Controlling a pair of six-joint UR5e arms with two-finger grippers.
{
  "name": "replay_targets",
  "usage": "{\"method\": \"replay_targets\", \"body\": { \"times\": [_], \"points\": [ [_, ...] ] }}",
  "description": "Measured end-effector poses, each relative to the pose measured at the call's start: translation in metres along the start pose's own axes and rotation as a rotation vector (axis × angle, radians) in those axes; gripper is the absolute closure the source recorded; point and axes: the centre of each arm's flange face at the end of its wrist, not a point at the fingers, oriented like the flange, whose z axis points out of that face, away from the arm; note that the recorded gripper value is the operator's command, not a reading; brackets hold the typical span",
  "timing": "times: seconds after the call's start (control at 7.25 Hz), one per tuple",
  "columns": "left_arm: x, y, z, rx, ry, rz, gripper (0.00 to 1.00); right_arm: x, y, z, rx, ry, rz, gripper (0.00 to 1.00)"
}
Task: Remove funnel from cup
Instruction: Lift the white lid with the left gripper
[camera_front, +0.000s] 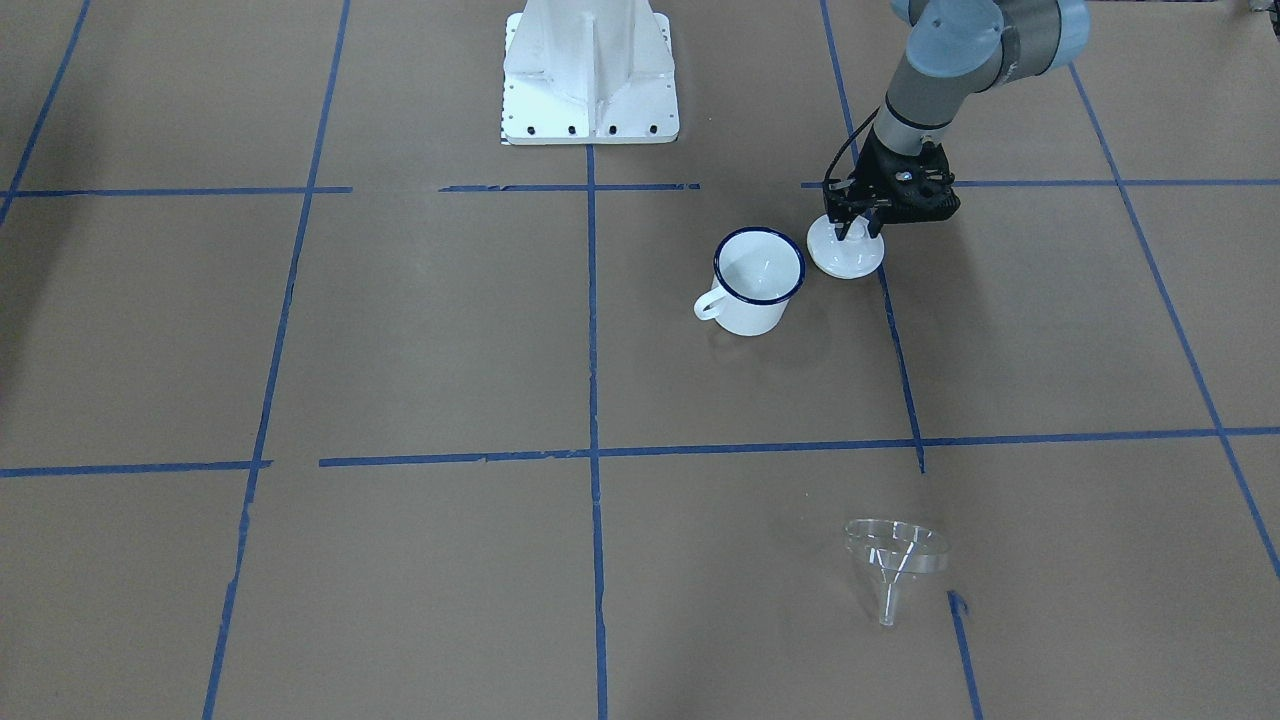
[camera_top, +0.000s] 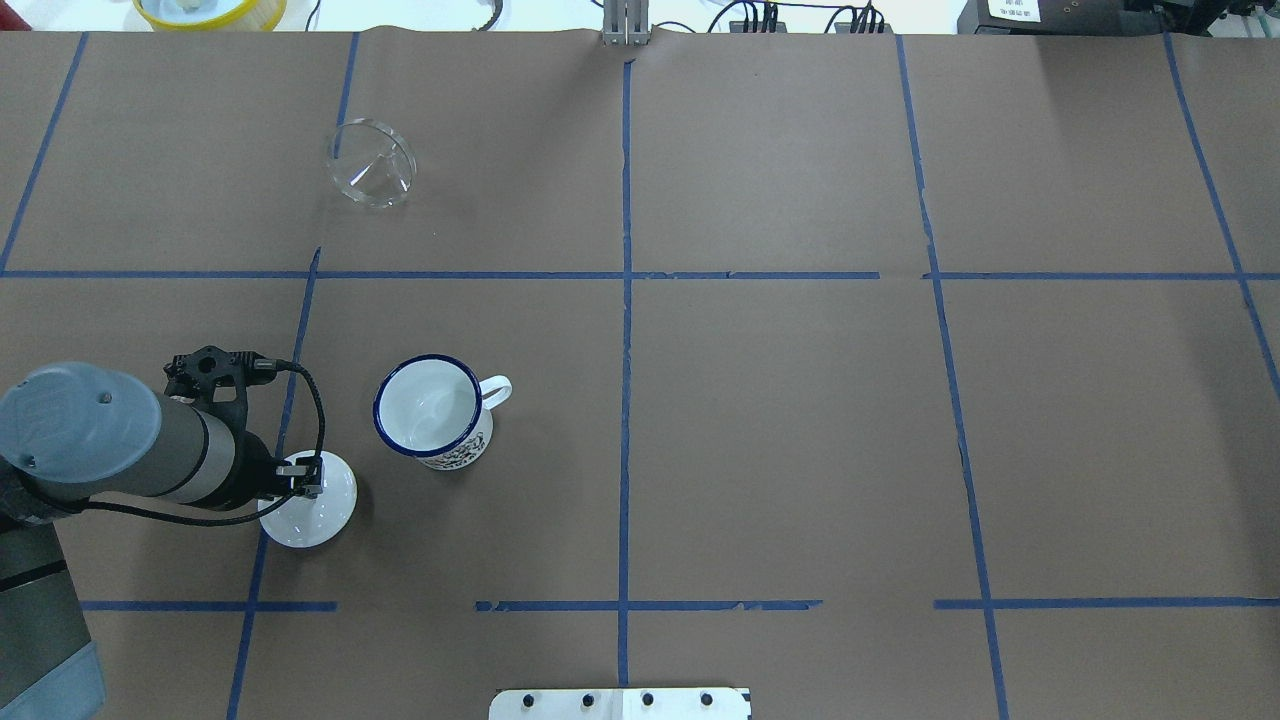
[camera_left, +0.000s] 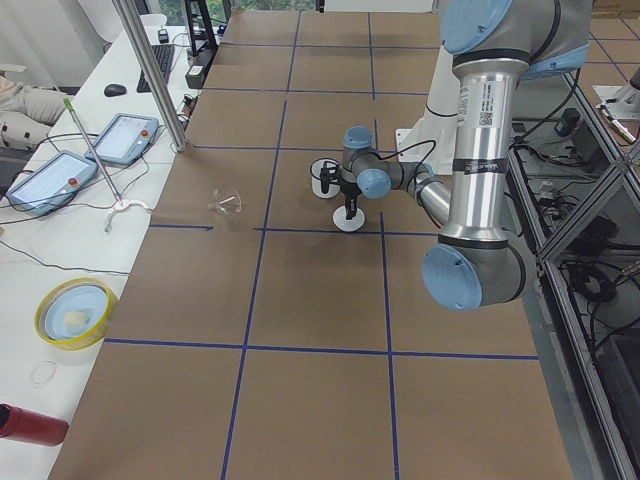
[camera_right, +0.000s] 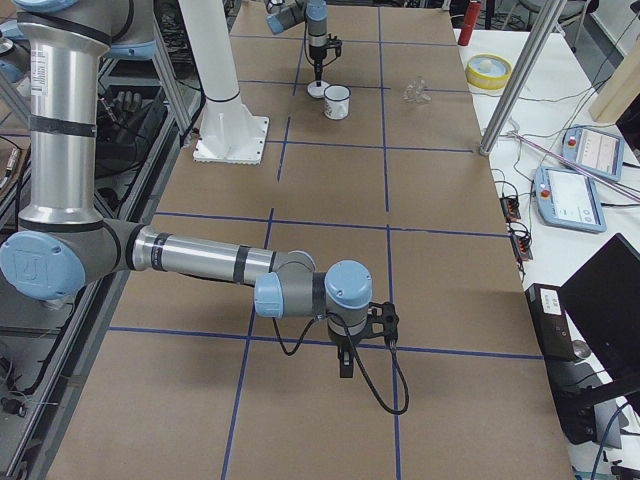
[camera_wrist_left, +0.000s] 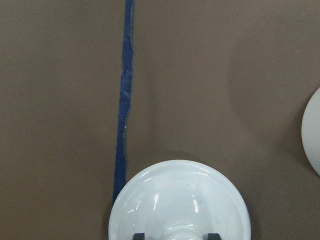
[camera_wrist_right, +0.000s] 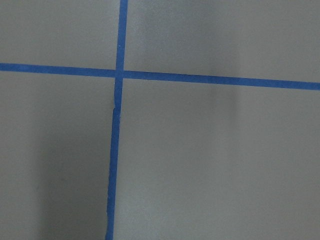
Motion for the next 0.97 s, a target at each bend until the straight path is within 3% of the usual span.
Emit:
{"method": "replay_targets", "body": {
  "times": [0.41,0.55,0.69,0.97],
  "points": [
    [0.0007,0.0004,0.0009,-0.002,0.000,0.001,0.52,0.0000,0.0000,0.0000,0.000,0.000,0.000,0.00],
    [0.0008,0.0005,0.0010,-0.003,0.000,0.000,0.67,0.0000,0.0000,0.0000,0.000,0.000,0.000,0.00],
    [0.0010,0.0005,0.0009,-0.003,0.000,0.000,1.00,0.0000,0.0000,0.0000,0.000,0.000,0.000,0.00],
    [0.0022,-0.0004,-0.0040,0.002,0.008,-0.003,1.00,0.0000,0.0000,0.0000,0.000,0.000,0.000,0.00]
  ]
}}
